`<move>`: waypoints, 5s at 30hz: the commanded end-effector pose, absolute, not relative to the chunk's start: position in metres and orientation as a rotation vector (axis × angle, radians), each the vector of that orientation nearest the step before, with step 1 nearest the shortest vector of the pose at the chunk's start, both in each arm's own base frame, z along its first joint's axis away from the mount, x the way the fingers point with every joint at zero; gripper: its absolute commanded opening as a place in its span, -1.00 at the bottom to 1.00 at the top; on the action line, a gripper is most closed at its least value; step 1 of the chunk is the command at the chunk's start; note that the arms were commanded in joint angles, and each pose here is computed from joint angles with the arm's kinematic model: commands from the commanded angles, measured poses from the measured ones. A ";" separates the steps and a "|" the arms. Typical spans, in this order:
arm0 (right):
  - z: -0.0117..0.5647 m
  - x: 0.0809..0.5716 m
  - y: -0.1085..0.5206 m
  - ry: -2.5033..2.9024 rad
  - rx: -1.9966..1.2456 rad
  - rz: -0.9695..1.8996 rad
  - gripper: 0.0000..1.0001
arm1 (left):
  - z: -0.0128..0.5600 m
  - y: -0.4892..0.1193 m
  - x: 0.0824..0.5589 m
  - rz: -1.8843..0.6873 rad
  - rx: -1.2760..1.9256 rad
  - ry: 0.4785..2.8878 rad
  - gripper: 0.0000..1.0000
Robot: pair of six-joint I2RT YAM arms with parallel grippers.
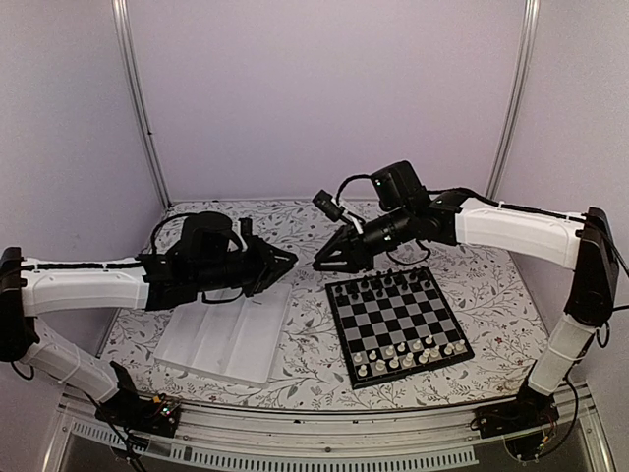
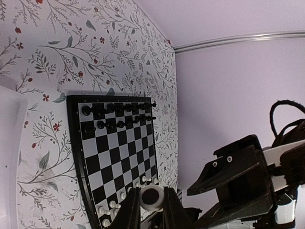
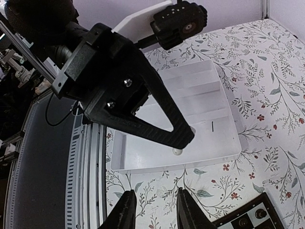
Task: Set up the chess pieces on the board
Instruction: Place the chess piece on the chessboard.
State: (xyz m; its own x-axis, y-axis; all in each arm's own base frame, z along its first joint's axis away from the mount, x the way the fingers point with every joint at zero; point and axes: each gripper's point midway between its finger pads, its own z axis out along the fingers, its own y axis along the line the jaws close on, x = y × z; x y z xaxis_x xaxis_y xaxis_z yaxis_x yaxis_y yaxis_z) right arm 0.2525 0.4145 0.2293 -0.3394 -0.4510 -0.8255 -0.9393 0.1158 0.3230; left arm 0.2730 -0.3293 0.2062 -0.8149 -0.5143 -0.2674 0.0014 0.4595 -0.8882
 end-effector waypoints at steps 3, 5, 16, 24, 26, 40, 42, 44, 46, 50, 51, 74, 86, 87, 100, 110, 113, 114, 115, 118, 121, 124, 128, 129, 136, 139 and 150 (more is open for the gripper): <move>0.241 0.262 0.433 1.819 -1.311 1.178 -0.37 | 0.215 -0.347 0.272 -1.429 -0.416 2.158 -0.69; 0.239 0.263 0.435 1.827 -1.311 1.188 -0.37 | 0.216 -0.350 0.273 -1.435 -0.410 2.157 -0.69; 0.224 0.260 0.442 1.871 -1.323 1.183 -0.30 | 0.218 -0.349 0.271 -1.442 -0.414 2.146 -0.69; 0.219 0.260 0.448 1.880 -1.330 1.198 -0.32 | 0.220 -0.356 0.268 -1.473 -0.392 2.147 -0.68; 0.219 0.261 0.449 1.881 -1.327 1.200 -0.39 | 0.220 -0.358 0.267 -1.478 -0.384 2.152 -0.68; 0.227 0.264 0.450 1.848 -1.321 1.183 -1.00 | 0.218 -0.376 0.260 -1.540 -0.339 2.176 -0.65; 0.228 0.265 0.450 1.844 -1.319 1.176 -1.00 | 0.217 -0.377 0.260 -1.543 -0.341 2.178 -0.62; 0.226 0.265 0.449 1.849 -1.319 1.168 -1.00 | 0.216 -0.376 0.260 -1.537 -0.347 2.182 -0.56; 0.223 0.266 0.447 1.859 -1.317 1.162 -1.00 | 0.216 -0.374 0.260 -1.526 -0.356 2.184 -0.48; 0.216 0.268 0.434 1.881 -1.311 1.135 -1.00 | 0.217 -0.367 0.262 -1.487 -0.368 2.182 -0.22; 0.213 0.270 0.429 1.893 -1.309 1.123 -1.00 | 0.218 -0.365 0.263 -1.477 -0.366 2.178 -0.18; 0.122 0.237 0.195 2.091 -2.116 0.027 -1.00 | 0.224 -0.263 0.272 -0.919 -0.310 2.210 -0.08; 0.078 0.220 0.135 2.284 -2.343 -0.229 -1.00 | 0.220 -0.264 0.270 -0.930 -0.295 2.219 -0.08; 0.075 0.221 0.133 2.298 -2.344 -0.238 -1.00 | 0.219 -0.265 0.270 -0.933 -0.296 2.221 -0.08; 0.050 0.230 0.133 2.352 -2.315 -0.249 -0.89 | 0.210 -0.275 0.271 -0.957 -0.274 2.249 -0.08; 0.046 0.228 0.136 2.361 -2.296 -0.193 -0.58 | 0.203 -0.280 0.272 -0.958 -0.262 2.267 -0.08; 0.044 0.227 0.136 2.368 -2.296 -0.186 -0.57 | 0.200 -0.282 0.272 -0.957 -0.258 2.273 -0.08; 0.043 0.227 0.136 2.372 -2.292 -0.178 -0.57 | 0.200 -0.283 0.273 -0.959 -0.256 2.276 -0.08; 0.042 0.227 0.137 2.372 -2.292 -0.171 -0.57 | 0.200 -0.284 0.273 -0.961 -0.253 2.277 -0.09; 0.041 0.223 0.137 2.381 -2.297 -0.143 -0.65 | 0.199 -0.286 0.274 -0.962 -0.249 2.279 -0.09; 0.038 0.219 0.137 2.403 -2.305 -0.116 -0.81 | 0.198 -0.287 0.274 -0.960 -0.243 2.285 -0.08; 0.038 0.215 0.138 2.420 -2.308 -0.092 -0.91 | 0.197 -0.288 0.274 -0.962 -0.240 2.290 -0.09; 0.041 0.215 0.139 2.422 -2.299 -0.085 -0.92 | 0.196 -0.288 0.274 -0.961 -0.240 2.293 -0.08; 0.041 0.215 0.139 2.423 -2.297 -0.081 -0.92 | 0.195 -0.288 0.274 -0.961 -0.240 2.294 -0.08; 0.043 0.209 0.144 2.452 -2.285 -0.006 -0.93 | 0.195 -0.289 0.273 -0.965 -0.234 2.298 -0.08; 0.045 0.208 0.147 2.458 -2.281 0.024 -0.93 | 0.196 -0.289 0.273 -0.965 -0.232 2.296 -0.08; 0.042 0.203 0.153 2.470 -2.273 0.084 -0.93 | 0.195 -0.290 0.273 -0.969 -0.233 2.301 -0.08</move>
